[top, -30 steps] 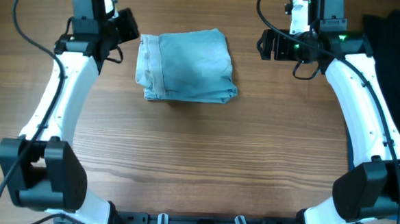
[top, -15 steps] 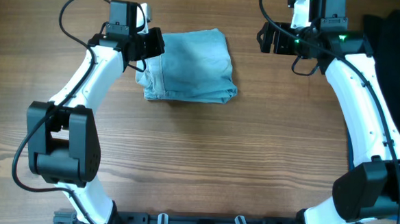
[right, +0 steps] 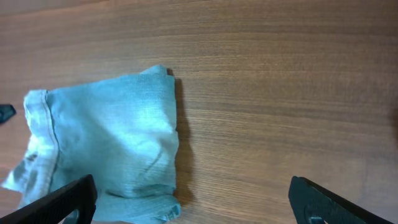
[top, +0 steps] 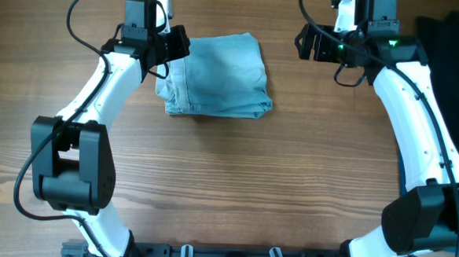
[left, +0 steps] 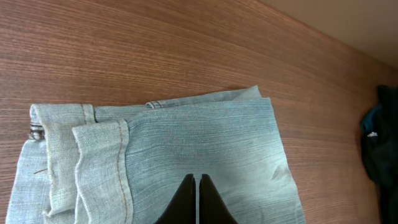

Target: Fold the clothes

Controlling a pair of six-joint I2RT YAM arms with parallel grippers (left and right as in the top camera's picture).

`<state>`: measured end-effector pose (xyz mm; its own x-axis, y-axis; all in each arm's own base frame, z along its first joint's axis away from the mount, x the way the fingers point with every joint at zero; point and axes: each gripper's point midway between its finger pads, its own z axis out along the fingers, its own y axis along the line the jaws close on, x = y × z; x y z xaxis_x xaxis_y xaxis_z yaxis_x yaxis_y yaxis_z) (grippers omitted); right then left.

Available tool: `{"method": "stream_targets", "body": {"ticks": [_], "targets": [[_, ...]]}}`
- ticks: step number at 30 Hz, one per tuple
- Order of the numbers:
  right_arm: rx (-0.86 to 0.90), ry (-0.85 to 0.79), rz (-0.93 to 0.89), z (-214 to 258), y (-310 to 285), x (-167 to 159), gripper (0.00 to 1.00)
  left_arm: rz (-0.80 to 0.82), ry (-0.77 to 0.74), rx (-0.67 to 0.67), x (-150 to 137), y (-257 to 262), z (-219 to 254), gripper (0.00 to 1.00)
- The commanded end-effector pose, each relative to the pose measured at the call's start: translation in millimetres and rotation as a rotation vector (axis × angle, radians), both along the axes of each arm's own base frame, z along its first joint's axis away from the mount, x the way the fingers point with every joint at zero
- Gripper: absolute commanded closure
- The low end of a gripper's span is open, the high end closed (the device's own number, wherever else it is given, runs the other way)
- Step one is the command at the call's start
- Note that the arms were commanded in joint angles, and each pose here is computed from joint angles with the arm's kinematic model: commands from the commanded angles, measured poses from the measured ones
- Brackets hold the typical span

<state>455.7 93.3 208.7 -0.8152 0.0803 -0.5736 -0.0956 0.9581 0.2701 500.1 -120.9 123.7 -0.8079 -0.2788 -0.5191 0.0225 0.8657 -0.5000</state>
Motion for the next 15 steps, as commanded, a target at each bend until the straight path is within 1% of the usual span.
{"method": "stream_targets", "body": {"ticks": [1, 2, 3, 4, 5, 7, 9, 12, 15], "targets": [[0.104, 0.085, -0.090, -1, 4, -13, 0.00, -0.013, 0.021, -0.023, -2, -7, -7, 0.96], [0.125, 0.095, -0.086, -2, 8, -13, 0.12, -0.013, 0.030, -0.021, -2, -6, -11, 0.96], [0.147, 0.111, -0.065, -5, 14, -16, 0.76, -0.015, 0.042, -0.017, -2, -6, -18, 0.96], [0.183, 0.141, -0.023, -11, 26, -22, 0.96, -0.015, 0.061, -0.016, -2, -7, -29, 0.96], [0.194, 0.157, -0.007, -16, 31, -25, 0.96, -0.015, 0.068, -0.015, -1, -7, -33, 0.96], [0.183, 0.186, 0.101, -33, 51, -36, 0.96, -0.017, 0.079, -0.014, 2, -8, -46, 0.96], [0.161, 0.216, 0.310, -59, 83, -53, 0.96, -0.016, 0.084, -0.013, 5, -8, -57, 0.96], [0.080, 0.220, 0.513, -104, 111, -62, 0.96, -0.016, 0.073, -0.013, 7, -9, -58, 0.96], [0.059, 0.224, 0.573, -139, 125, -55, 0.96, -0.009, 0.063, -0.005, 10, -7, -57, 0.96]]}}
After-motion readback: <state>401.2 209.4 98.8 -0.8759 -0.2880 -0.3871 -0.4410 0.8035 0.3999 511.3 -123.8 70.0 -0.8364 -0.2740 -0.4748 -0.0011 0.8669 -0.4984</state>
